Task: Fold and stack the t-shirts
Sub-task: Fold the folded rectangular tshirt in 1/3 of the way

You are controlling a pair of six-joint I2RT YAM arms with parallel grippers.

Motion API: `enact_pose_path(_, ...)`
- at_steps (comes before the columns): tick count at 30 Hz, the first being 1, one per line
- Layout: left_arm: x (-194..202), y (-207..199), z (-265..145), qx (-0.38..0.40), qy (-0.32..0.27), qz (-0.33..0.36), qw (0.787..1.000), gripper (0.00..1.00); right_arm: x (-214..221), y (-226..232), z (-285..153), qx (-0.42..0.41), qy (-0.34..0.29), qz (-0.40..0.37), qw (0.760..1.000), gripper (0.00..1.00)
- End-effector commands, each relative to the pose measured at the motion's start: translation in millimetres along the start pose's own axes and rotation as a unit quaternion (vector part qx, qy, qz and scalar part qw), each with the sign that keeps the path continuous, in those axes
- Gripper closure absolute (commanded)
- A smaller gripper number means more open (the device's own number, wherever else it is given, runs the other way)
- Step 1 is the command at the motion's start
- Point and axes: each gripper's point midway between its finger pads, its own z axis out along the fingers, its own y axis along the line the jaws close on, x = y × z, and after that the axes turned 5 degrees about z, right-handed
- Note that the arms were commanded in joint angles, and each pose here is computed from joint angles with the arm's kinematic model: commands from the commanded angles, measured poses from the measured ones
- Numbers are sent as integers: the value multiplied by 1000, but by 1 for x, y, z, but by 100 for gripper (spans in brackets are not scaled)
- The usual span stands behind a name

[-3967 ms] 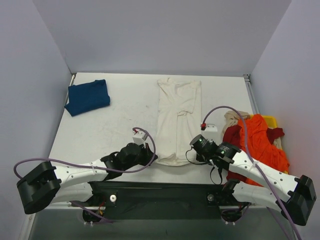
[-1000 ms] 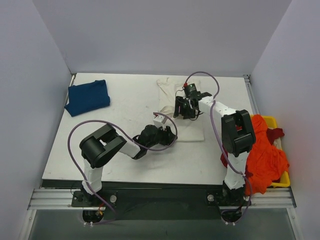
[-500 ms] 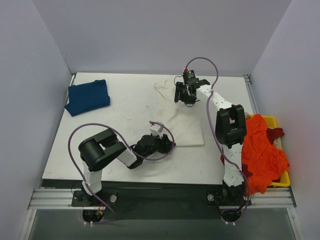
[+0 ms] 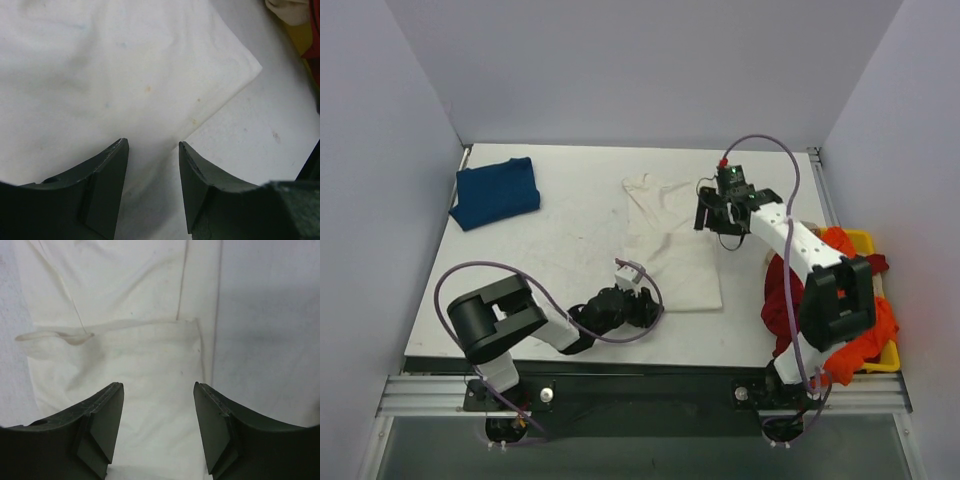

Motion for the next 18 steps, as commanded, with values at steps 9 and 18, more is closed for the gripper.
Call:
enact_pose_path(9, -19, -17, -46, -5, 20, 29, 999, 41, 107, -50, -53, 25, 4, 21, 999, 40)
enact_pose_path(18, -43, 30, -86, -126, 23, 13, 992, 35, 181, -67, -55, 27, 49, 23, 998, 41)
